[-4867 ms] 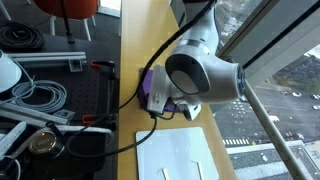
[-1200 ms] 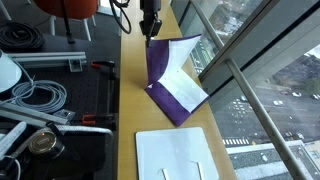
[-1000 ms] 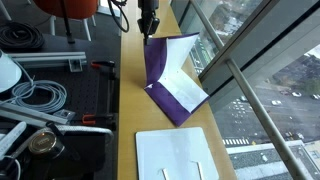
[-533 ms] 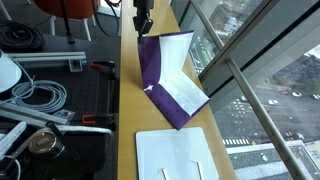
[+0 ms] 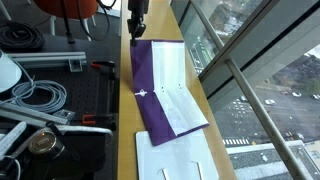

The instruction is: Open the purple folder.

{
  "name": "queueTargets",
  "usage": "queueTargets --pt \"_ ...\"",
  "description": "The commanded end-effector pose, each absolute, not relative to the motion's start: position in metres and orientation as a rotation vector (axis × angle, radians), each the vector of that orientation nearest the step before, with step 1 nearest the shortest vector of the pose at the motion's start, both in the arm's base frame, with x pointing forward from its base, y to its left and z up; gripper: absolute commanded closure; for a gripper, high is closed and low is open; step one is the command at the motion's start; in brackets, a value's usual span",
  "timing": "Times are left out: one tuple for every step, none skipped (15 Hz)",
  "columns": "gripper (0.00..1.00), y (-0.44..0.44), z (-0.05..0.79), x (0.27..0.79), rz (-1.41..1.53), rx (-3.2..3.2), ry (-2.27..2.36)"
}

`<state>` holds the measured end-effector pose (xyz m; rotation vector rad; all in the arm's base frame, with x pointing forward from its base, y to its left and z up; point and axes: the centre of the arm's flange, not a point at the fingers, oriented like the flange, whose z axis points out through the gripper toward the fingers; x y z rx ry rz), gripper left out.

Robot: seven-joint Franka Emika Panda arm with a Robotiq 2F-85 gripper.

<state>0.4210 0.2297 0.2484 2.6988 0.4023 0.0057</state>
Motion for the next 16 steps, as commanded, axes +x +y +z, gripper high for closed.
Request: queueTargets --pt "1.0 0.227 0.247 0.425 -0.018 2.741 0.401" --pt "1.0 0.227 0.249 0.427 -0.021 2.746 0.396" --pt "1.0 0.228 0.251 0.43 -0.024 2.755 0.39" --pt "1.0 0.229 0.252 0.433 -0.024 2.763 0.387" --pt "1.0 0.229 0.254 0.435 -0.026 2.771 0.383" --pt "1.0 0.229 0.257 0.438 -0.026 2.779 0.38" --pt "1.0 0.229 0.26 0.44 -0.025 2.789 0.369" --pt "0.73 0.23 0.261 0.442 -0.029 2.797 0.359" --pt "0.72 0.23 0.262 0.443 -0.031 2.806 0.355" --pt "0.66 0.229 0.262 0.444 -0.032 2.813 0.347" --pt "0.59 0.228 0.262 0.444 -0.034 2.819 0.343" --pt "0.53 0.227 0.264 0.444 -0.039 2.825 0.336" --pt "0.44 0.224 0.264 0.445 -0.042 2.829 0.329" --pt "0.38 0.222 0.264 0.446 -0.047 2.834 0.321" --pt "0.3 0.219 0.265 0.446 -0.052 2.839 0.315" --pt "0.23 0.217 0.267 0.447 -0.055 2.844 0.309"
